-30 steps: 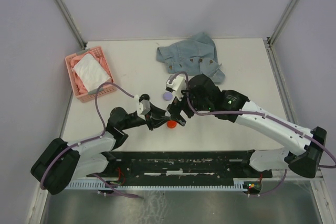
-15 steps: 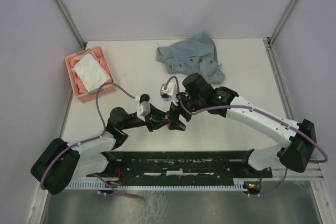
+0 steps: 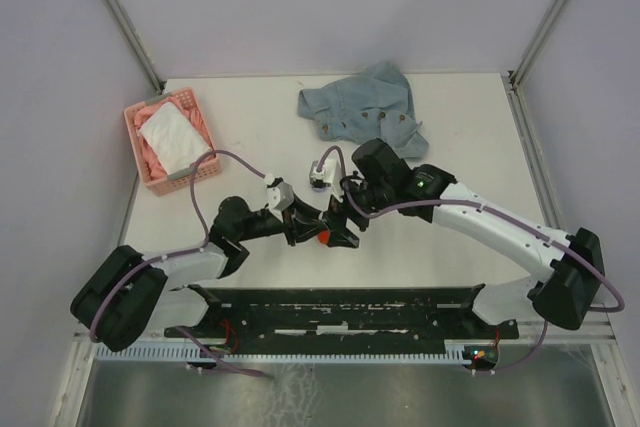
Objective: Insert the wireless bluetooth earbuds into the charging case
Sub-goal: Place the charging case at the center of the board.
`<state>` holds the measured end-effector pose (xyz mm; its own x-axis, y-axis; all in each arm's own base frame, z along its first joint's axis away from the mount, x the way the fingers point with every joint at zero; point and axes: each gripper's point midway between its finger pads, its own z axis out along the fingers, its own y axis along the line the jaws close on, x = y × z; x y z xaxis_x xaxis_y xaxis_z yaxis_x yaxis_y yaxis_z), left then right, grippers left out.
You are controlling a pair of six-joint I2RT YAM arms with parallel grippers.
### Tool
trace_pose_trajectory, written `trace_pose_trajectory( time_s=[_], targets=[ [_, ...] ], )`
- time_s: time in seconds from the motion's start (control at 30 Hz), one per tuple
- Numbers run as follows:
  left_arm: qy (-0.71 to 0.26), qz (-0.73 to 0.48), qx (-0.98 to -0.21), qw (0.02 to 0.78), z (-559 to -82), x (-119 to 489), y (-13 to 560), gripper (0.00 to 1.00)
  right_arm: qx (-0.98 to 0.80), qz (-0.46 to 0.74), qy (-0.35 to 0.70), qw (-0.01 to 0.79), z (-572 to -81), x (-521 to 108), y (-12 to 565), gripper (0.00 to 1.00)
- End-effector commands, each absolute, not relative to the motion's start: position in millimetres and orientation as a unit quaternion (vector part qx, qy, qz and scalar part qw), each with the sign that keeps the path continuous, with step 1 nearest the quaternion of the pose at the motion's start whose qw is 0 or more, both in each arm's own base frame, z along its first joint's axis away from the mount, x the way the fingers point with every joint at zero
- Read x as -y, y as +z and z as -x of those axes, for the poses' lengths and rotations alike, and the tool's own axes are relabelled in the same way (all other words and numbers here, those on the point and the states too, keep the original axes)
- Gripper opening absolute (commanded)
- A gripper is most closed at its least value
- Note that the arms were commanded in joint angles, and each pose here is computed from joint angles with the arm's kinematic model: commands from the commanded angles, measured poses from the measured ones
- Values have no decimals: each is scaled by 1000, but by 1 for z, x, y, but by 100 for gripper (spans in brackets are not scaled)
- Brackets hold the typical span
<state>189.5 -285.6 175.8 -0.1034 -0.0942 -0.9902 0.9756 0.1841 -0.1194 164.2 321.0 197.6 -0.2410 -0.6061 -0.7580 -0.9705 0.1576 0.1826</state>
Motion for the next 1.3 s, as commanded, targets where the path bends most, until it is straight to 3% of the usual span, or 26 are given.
trace_pose_trajectory(
  time_s=[0.0,0.2,0.47,0.67,1.03,1.27],
  targets=[
    [-498,-368,-550,559,-209,285,193,3,-701,551,335,305,-163,-315,216,90],
    [-485,-335,-602,540,-228,287,182,5,-774,447,218,391,-216,-287,214,92],
    [-435,-162,-765,446,-265,273,130,6,-832,263,92,479,-263,-235,191,93],
    [-395,-82,-843,356,-267,265,82,9,-838,172,86,510,-271,-221,162,93],
    [-355,11,-890,286,-283,252,27,15,-835,131,89,527,-267,-205,129,94],
    [-385,16,-892,236,-274,271,15,35,-832,133,77,533,-265,-197,130,94]
  ],
)
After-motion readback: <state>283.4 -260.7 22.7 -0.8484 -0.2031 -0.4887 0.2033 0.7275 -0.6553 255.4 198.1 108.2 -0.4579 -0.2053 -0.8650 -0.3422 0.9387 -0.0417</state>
